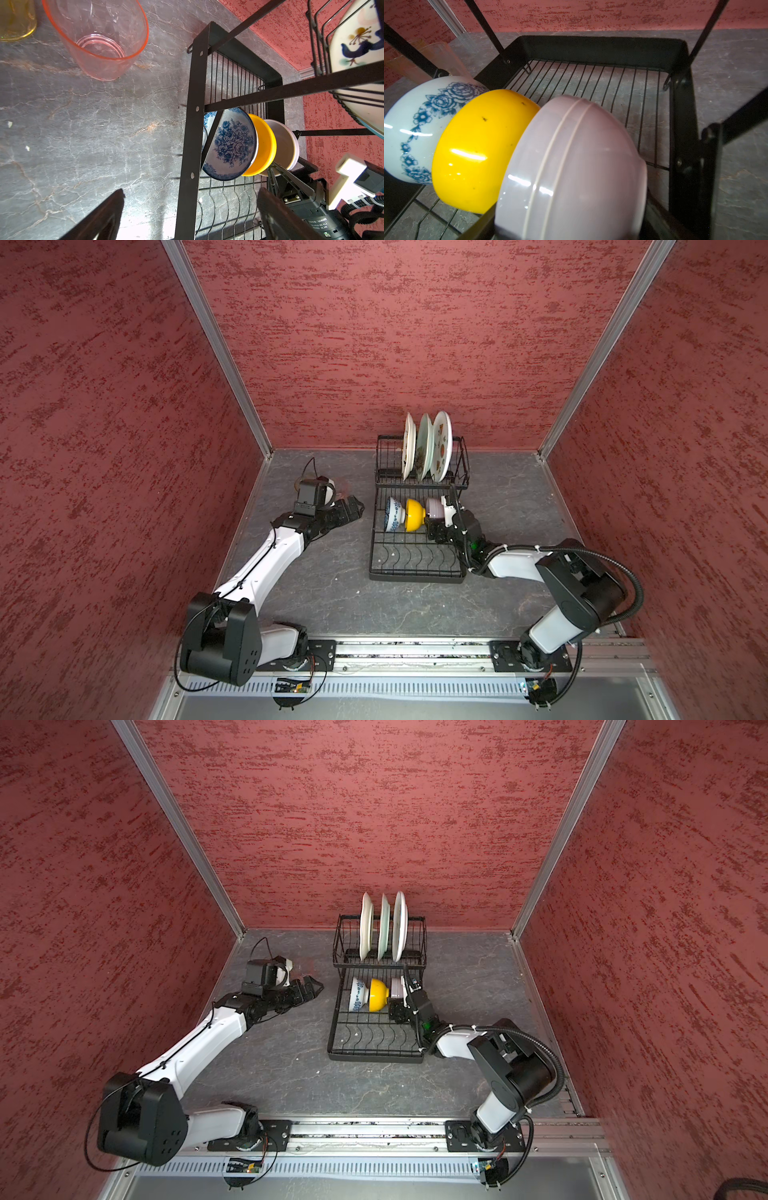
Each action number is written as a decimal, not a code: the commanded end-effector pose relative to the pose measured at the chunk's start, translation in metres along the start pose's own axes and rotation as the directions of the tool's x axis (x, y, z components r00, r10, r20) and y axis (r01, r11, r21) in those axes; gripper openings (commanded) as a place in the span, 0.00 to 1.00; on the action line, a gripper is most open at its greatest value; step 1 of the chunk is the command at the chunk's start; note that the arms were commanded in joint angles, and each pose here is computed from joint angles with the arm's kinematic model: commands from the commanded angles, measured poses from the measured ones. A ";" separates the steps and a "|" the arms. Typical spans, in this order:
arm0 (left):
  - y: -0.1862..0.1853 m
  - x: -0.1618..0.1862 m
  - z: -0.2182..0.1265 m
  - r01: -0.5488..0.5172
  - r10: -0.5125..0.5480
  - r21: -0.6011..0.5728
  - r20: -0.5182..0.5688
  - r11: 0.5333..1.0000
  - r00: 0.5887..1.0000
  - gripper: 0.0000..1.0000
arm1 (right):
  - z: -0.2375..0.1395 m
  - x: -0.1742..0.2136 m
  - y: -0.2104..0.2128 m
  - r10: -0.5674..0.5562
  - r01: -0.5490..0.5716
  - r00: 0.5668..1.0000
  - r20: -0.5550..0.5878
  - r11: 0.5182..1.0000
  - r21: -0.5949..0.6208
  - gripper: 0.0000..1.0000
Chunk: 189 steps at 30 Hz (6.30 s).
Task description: Unload the mixed dishes from the dish rack
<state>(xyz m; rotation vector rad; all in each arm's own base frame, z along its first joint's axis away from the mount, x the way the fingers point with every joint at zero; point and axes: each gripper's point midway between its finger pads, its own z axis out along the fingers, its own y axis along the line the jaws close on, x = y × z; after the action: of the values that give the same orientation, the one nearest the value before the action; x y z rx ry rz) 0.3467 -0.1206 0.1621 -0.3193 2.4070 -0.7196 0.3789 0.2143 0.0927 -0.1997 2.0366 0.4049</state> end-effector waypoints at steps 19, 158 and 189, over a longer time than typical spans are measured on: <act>-0.003 0.005 0.009 -0.009 0.009 0.029 -0.017 1.000 1.000 1.00 | -0.004 -0.003 -0.009 -0.162 0.157 0.987 0.019 0.976 0.152 0.65; 0.046 0.013 -0.055 0.009 0.022 -0.175 0.174 0.985 0.984 0.00 | -0.126 -0.043 0.068 0.341 -0.332 0.939 -0.030 0.883 -0.332 0.99; 0.181 -0.038 -0.005 0.106 -0.082 -0.614 0.067 0.782 0.994 0.00 | -0.090 -0.011 0.076 0.247 -0.290 0.953 -0.175 0.912 -0.289 0.99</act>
<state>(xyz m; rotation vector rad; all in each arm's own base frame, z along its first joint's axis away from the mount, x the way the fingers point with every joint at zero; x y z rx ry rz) 0.3450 0.0352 0.0672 -0.7254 2.6064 0.0369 0.2833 0.2451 0.1498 -0.1239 2.1669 0.8774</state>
